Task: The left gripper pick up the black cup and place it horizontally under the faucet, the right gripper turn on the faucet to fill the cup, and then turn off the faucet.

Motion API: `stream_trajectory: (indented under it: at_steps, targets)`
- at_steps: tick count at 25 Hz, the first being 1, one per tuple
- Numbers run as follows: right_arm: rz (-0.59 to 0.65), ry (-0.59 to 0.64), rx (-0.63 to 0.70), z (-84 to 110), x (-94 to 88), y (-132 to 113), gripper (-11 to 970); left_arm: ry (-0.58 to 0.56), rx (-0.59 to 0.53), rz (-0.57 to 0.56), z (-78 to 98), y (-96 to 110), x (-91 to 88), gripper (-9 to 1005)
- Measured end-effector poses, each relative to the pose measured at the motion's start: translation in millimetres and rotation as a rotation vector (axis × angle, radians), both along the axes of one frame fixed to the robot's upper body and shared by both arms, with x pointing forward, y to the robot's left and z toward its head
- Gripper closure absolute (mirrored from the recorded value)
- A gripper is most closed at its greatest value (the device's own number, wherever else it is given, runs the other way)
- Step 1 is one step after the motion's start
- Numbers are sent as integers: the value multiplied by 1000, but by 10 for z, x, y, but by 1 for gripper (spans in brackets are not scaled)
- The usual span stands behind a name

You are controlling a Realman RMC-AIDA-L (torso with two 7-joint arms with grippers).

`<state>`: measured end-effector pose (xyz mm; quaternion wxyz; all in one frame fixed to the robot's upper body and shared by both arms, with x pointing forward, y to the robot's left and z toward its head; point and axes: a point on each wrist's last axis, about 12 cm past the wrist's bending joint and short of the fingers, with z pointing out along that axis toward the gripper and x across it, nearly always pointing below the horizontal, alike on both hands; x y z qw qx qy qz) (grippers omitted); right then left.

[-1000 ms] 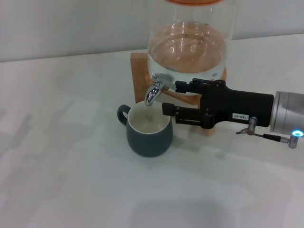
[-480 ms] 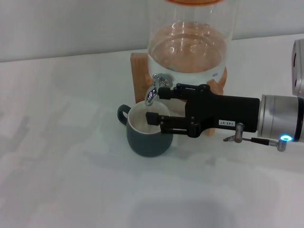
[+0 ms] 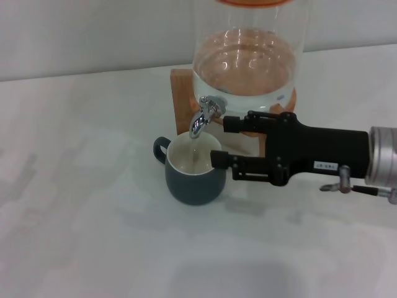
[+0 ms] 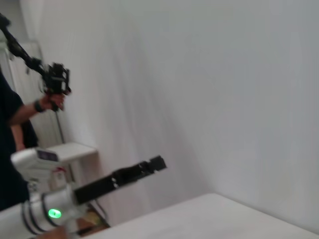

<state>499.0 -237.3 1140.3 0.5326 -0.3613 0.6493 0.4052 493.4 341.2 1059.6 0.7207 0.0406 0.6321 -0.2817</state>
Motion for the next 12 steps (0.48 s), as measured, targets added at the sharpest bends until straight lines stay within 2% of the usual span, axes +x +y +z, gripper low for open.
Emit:
stream_trajectory:
  at_steps: [7,12]
  targets:
    - [81,13,38,9,-137,16,239,-20,5,-16,64,13,32,183]
    - [132,20,45,-3,-202,184,239,-42,1,-29,101,31,-6,183]
